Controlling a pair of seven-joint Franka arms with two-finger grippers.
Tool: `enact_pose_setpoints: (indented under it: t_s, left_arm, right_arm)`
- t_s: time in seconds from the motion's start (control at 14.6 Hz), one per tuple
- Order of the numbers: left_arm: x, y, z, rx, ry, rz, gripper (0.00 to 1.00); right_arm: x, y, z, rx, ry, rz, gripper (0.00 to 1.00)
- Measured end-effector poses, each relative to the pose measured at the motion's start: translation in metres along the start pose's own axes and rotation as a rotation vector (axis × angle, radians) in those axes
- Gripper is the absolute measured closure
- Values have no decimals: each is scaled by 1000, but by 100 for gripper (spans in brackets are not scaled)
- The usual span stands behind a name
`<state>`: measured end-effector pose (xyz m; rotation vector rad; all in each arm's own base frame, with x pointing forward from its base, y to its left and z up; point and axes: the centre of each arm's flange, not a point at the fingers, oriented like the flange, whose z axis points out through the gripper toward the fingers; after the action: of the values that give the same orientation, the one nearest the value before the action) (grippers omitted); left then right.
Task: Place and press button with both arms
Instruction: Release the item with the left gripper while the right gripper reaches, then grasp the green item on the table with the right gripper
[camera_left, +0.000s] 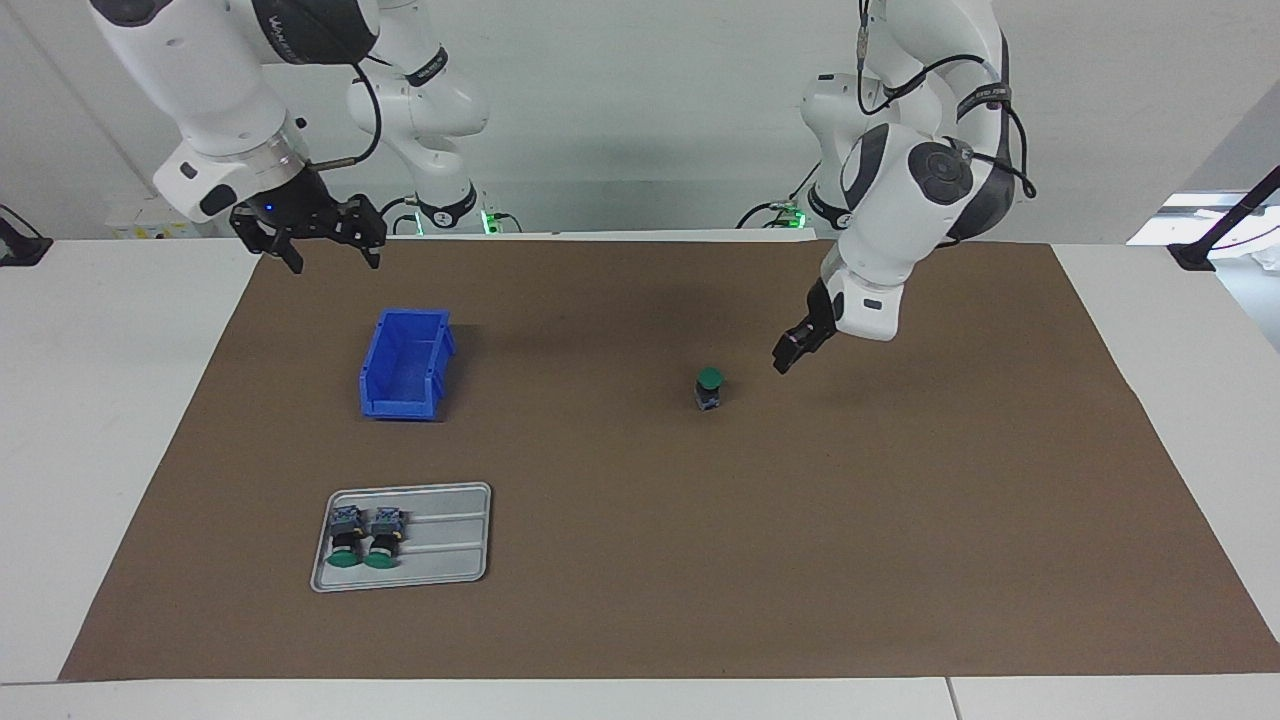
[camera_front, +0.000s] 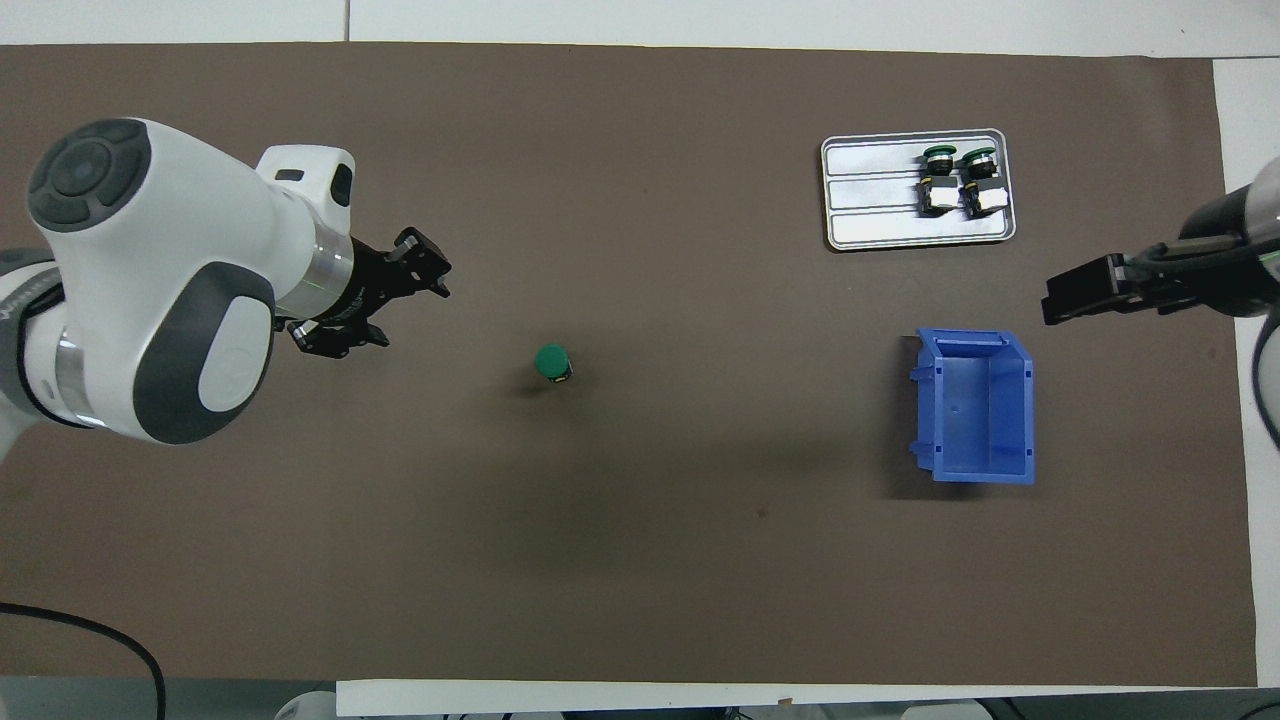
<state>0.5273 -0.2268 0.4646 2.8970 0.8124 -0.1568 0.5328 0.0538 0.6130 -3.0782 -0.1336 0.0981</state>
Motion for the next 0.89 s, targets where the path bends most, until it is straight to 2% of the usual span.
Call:
enact_pose_setpoints:
  t_s: [0.07,0.14,0.34,0.55,0.75,0.89]
  left_arm:
    - [15,-14,-5,24,-1,19,2]
    - [31,-30,-11,42,-4,45,0]
    - [76,-84,-34,94,-2,119,0]
    - [93,-123,-52,149,-12,169,0]
    - [101,-158,-74,166,-37,238,0]
    - [100,-170,-94,209,-31,257,0]
  right_arm:
    - [2,-22,1,15,19,-12,1]
    - [5,-44,3,27,38,-25,1]
    - [19,-127,26,46,107,-61,1]
    - [39,-210,73,83,168,-44,1]
    - [52,-289,122,108,168,-25,1]
    - [60,-340,153,121,170,-10,1]
